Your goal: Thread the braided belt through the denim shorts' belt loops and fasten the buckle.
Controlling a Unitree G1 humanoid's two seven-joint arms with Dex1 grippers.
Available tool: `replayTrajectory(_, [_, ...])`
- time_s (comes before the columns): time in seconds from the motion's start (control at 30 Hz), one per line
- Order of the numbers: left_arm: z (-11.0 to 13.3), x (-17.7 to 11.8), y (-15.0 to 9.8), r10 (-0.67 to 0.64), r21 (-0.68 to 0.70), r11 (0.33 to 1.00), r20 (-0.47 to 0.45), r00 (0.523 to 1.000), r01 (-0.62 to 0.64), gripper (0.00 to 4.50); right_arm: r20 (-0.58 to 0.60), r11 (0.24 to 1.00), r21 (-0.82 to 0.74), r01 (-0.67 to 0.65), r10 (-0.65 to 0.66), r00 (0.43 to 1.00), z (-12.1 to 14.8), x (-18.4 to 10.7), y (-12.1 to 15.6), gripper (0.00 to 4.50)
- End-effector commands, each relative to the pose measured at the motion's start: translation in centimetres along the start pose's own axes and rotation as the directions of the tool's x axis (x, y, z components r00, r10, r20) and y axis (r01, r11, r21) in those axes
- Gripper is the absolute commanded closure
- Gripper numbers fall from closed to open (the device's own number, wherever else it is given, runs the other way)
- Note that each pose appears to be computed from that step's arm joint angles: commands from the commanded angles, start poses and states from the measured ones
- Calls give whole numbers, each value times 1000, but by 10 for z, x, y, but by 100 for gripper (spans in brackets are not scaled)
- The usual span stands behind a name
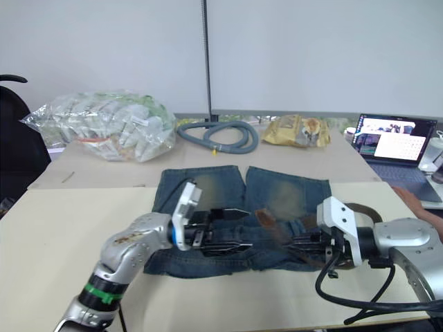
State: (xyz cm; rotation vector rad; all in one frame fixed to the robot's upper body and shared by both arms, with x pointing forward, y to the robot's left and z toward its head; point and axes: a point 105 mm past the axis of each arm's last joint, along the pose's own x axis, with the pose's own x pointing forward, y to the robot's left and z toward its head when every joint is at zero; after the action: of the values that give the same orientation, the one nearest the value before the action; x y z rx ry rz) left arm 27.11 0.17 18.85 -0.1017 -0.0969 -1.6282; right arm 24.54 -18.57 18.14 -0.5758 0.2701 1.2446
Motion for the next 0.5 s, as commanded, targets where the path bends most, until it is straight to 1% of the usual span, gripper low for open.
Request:
replayTrajectory(0.03, [7, 5, -2, -48, 54, 997, 12, 999, 48, 81, -10, 997, -73, -24, 23, 1000, 7, -1, -1, 450])
replayTrajectory(0.07, [6, 6, -2, -58, 57, 997, 10, 998, 58, 119, -9, 996, -82, -29, 29, 1000, 8, -1, -2, 450])
replayTrajectory(0.2, [1, 10, -6, -96, 70, 993, 2, 995, 96, 247, -25, 995, -94, -46, 43, 999, 6, 1, 1, 450])
replayTrajectory(0.3, [0, 12, -5, -105, 78, 991, -2, 994, 105, 352, -34, 994, -100, -39, 36, 999, 4, 0, 0, 450])
replayTrajectory(0.4, [0, 14, -5, -110, 79, 991, 1, 994, 110, 448, -33, 994, -100, -34, 31, 999, 5, 0, 1, 450])
replayTrajectory(0.5, [-1, 16, -5, -113, 67, 991, -1, 994, 113, 448, -20, 995, -95, -12, 10, 1000, 6, 0, 1, 450])
